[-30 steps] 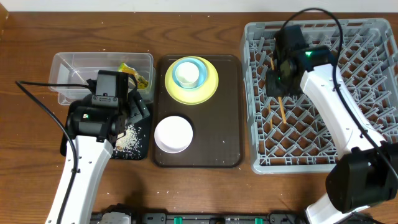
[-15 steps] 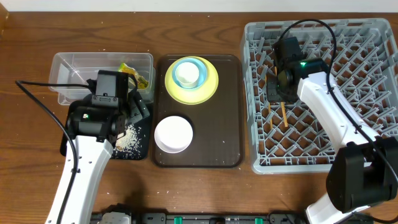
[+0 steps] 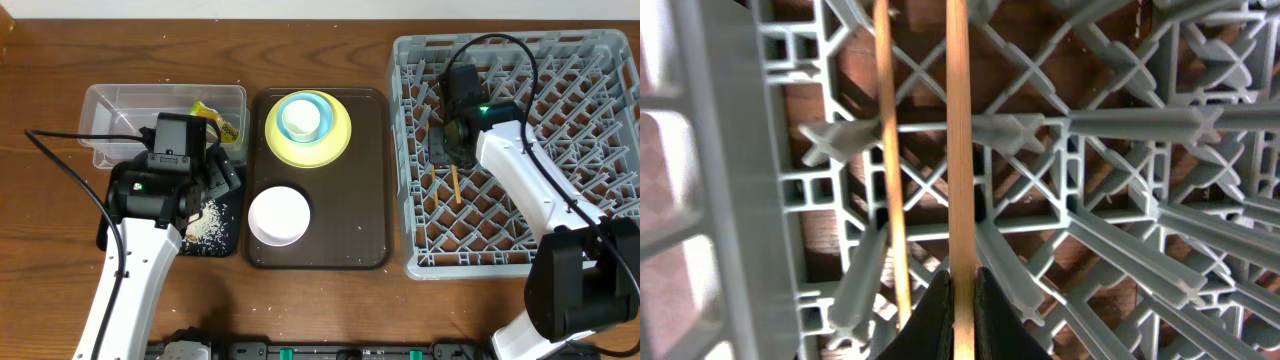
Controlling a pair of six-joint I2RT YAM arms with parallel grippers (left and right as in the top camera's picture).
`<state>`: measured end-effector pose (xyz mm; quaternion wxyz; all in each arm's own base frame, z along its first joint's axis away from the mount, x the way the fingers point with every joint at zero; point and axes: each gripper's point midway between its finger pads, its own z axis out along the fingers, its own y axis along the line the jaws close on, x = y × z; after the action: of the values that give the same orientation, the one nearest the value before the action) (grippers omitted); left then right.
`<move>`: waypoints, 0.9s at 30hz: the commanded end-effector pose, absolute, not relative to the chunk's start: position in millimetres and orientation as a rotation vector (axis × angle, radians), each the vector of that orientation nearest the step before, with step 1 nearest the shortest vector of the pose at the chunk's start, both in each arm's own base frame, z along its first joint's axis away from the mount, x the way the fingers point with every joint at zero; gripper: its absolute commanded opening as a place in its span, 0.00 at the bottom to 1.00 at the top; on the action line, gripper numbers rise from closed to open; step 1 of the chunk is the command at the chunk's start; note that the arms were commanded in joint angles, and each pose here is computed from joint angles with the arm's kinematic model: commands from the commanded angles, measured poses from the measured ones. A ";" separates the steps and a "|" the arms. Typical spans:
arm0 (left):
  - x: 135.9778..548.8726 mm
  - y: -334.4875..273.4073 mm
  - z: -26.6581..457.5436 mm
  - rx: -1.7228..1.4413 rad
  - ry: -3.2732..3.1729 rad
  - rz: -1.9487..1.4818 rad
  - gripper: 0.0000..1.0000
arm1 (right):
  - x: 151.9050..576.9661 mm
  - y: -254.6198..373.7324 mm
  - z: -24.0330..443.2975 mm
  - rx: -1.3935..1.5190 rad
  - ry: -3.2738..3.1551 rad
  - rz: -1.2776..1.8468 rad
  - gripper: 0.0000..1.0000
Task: Sort waste into correct bins and load items into the dishwasher rack
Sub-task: 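Release the chopstick in the rack and raise the right gripper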
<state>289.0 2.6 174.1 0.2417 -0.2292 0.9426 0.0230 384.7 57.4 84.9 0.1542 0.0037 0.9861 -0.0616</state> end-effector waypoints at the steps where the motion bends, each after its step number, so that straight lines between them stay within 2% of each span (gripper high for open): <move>1: 290.3 6.5 177.3 -0.647 2.562 0.079 0.94 | 384.0 43.5 80.5 0.016 2.824 -0.264 0.07; 9: 290.3 6.5 177.3 -0.647 2.562 0.079 0.94 | 385.2 40.3 81.5 0.020 2.815 -0.290 0.18; 15: 290.3 6.5 177.3 -0.647 2.562 0.079 0.94 | 389.2 45.3 87.4 0.018 2.803 -0.253 0.18; 23: 290.3 6.5 177.3 -0.647 2.562 0.079 0.94 | 395.0 97.3 134.2 -0.038 2.806 0.162 0.19; 27: 290.3 6.5 177.3 -0.647 2.562 0.079 0.94 | 389.2 117.6 142.7 0.000 2.826 0.344 0.19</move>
<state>289.0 2.7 174.1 0.2418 -0.2292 0.9426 0.0232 393.2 97.7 129.6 0.1547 -0.0116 0.9867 0.0495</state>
